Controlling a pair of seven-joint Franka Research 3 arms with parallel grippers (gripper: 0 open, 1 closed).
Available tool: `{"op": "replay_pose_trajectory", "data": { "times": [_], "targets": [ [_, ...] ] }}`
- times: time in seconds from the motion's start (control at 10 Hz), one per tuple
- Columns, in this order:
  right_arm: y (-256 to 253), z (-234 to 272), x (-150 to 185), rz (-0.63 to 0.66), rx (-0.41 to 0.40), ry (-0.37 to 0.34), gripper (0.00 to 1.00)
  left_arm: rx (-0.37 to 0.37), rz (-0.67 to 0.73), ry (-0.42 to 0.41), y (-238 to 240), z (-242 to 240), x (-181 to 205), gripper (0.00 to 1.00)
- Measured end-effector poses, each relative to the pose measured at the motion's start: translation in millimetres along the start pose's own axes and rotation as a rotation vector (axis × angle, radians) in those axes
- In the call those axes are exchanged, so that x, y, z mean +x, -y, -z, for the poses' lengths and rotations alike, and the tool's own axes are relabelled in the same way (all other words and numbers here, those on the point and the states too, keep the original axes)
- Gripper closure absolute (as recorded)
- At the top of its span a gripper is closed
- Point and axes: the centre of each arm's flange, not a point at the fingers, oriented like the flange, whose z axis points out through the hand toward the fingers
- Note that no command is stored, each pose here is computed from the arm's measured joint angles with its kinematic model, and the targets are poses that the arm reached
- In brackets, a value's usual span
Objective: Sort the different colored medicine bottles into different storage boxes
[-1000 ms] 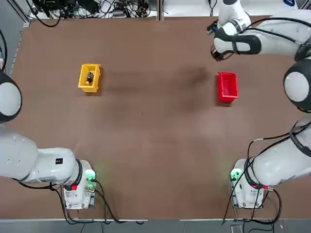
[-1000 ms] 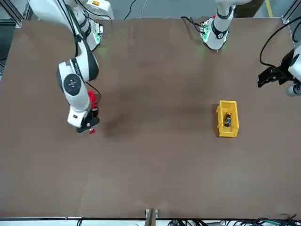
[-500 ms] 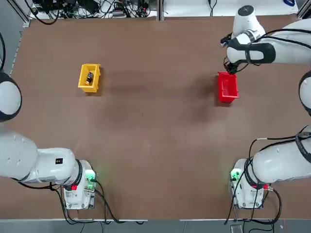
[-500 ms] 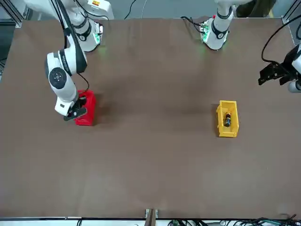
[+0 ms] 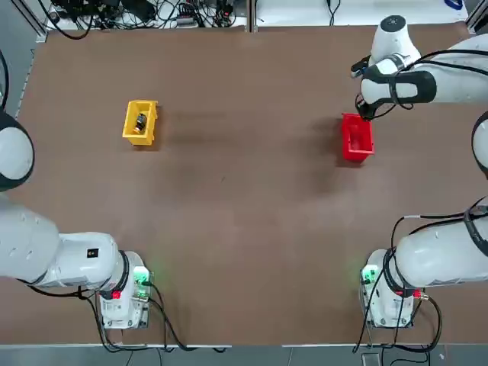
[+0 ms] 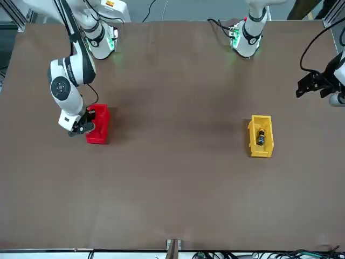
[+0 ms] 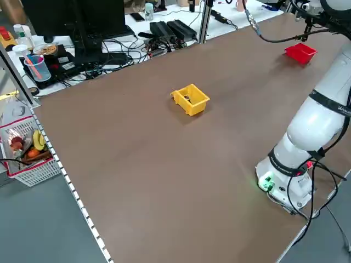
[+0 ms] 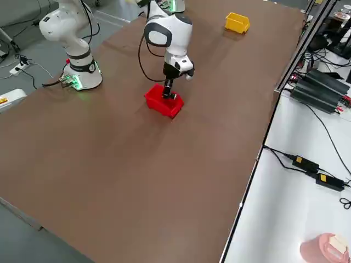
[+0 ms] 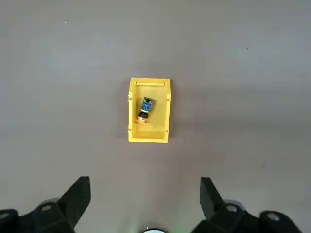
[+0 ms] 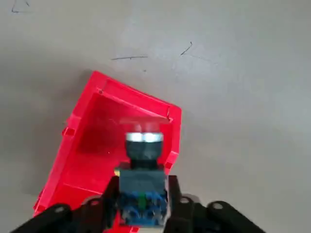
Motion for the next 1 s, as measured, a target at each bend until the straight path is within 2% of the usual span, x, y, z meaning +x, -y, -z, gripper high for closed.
{"op": "replay_pose_trajectory", "data": {
  "times": [0.3, 0.4, 0.6, 0.8, 1.0],
  "targets": [
    [0.2, 0.7, 0.6, 0.001, 0.000, -0.004, 0.03, 0.000, 0.001, -0.001, 0.5, 0.4, 0.0, 0.00],
    [-0.2, 1.7, 1.2, 0.000, -0.001, -0.007, 0.00, 0.000, 0.000, -0.001, 0.3, 0.5, 0.0, 0.00],
    [-6.7, 19.1, 11.6, -0.009, -0.010, -0.049, 0.00, 0.000, -0.001, -0.003, 0.5, 1.3, 0.0, 0.00],
    [-29.7, 76.6, 38.2, -0.098, 0.027, -0.122, 0.00, 0.000, 0.000, -0.009, 1.0, 2.8, 0.4, 0.00],
    [-73.2, 144.5, 55.5, -0.196, 0.060, -0.190, 0.00, 0.000, 0.001, -0.030, 1.7, 6.8, 1.9, 0.00]
  ]
}}
